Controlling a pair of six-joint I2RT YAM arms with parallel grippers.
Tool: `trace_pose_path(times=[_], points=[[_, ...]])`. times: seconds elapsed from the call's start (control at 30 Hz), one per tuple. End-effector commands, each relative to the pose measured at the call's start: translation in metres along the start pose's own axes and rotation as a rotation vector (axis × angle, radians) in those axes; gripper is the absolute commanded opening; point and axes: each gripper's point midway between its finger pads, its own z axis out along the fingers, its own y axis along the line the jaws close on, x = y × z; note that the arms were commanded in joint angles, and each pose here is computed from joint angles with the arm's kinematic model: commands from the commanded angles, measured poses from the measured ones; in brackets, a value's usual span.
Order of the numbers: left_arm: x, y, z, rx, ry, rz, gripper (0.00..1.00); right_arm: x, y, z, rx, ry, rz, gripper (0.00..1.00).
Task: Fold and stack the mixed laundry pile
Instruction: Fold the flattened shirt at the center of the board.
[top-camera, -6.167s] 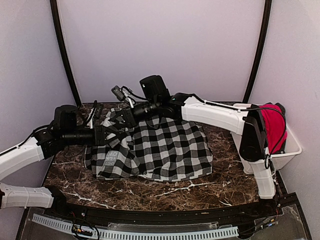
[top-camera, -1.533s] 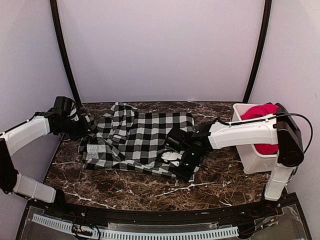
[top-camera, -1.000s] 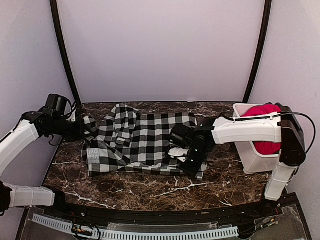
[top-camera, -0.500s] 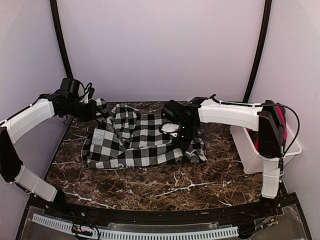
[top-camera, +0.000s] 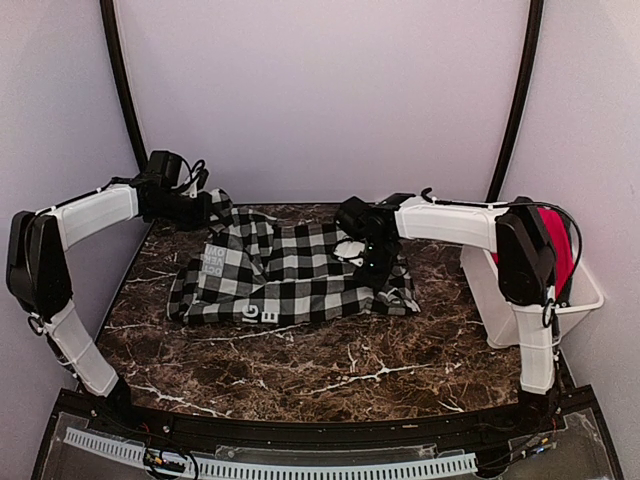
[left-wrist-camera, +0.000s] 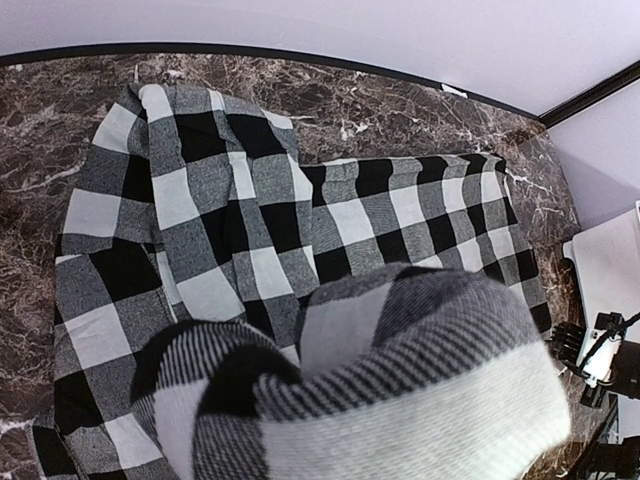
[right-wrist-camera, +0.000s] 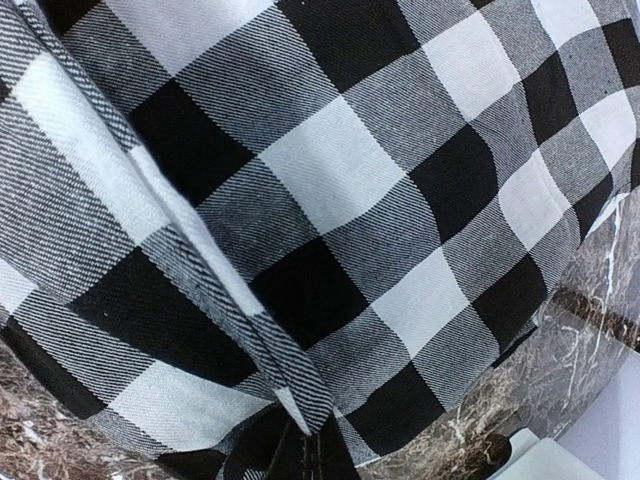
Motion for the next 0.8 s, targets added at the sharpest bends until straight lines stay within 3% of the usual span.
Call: trace_pose_path(times=[0.0,0.43,0.47,0.53,0.67,0.77], points=[[-0.011,-0.008,0.001,0.038,-0.026,0.029,0.00,-0.012,-0.008,0.006,0.024,-0.031,-0.012,0.00],[0.049,0.005,0.000,0.021,0.080,-0.096,0.00,-0.006,0.005,0.019,-0.037,0.007,-0.028,0.02],[0.051,0.007,-0.001,0.010,0.081,-0.104,0.00,-0.002,0.003,0.020,-0.021,0.019,-0.019,0.09],[0.059,0.011,0.001,-0.001,0.091,-0.117,0.00,0.001,-0.003,0.017,0.003,0.025,0.026,0.35],[0.066,0.013,0.003,0.000,0.102,-0.130,0.00,-0.005,-0.016,-0.018,-0.040,-0.118,0.196,0.54],[0.066,0.017,0.003,-0.019,0.102,-0.124,0.00,0.005,-0.024,-0.040,-0.106,-0.221,0.332,0.63]])
